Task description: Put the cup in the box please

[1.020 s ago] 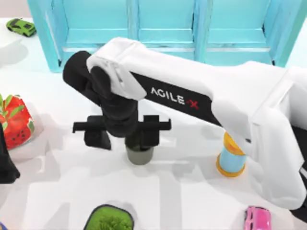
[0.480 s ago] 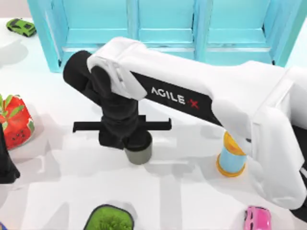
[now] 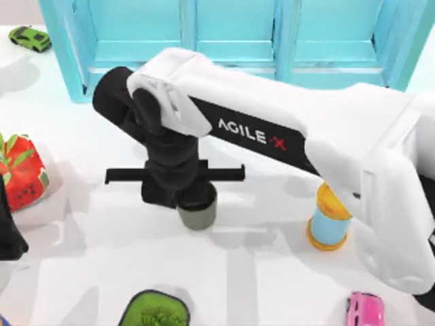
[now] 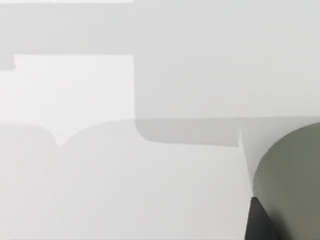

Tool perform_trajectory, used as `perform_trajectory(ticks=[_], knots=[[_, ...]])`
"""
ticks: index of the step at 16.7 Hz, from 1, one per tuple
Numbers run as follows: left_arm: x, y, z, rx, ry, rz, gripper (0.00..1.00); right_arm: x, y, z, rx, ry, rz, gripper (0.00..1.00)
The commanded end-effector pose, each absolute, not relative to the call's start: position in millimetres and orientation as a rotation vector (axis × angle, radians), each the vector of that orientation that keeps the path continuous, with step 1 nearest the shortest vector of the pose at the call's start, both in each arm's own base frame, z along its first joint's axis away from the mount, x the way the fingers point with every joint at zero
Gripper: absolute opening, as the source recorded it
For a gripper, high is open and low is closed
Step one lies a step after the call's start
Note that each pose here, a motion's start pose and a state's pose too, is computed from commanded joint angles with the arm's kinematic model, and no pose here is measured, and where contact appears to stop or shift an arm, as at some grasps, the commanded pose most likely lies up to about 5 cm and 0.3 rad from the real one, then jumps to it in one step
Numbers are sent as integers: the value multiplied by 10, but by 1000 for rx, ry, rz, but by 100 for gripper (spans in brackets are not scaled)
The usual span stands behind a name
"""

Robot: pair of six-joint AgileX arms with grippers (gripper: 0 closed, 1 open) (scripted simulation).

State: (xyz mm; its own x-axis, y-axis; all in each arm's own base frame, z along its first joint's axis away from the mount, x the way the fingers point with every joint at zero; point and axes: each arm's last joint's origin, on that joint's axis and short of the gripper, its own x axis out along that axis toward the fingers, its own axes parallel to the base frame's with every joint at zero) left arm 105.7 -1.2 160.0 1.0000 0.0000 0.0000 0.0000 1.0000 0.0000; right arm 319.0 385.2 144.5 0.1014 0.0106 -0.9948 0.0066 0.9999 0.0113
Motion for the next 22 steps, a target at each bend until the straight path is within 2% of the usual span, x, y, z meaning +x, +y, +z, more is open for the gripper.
perform_trajectory(ticks=[4, 8, 11, 16, 19, 22], knots=[[1057, -12, 1600, 0, 0, 0, 100, 3587, 3250, 2034, 86, 1431, 76, 0], [1057, -12, 1600, 0, 0, 0, 100, 3870, 1917, 2871, 131, 1327, 130, 0], [1057, -12, 1600, 0, 0, 0, 100, 3731, 826, 3192, 101, 1290, 103, 0], [1057, -12, 1600, 0, 0, 0, 100, 3273, -385, 3027, 45, 1409, 34, 0], [1057, -12, 1600, 0, 0, 0, 100, 3100, -679, 2845, 45, 1489, 27, 0], [1057, -12, 1600, 0, 0, 0, 100, 3075, -720, 2813, 46, 1503, 27, 0]])
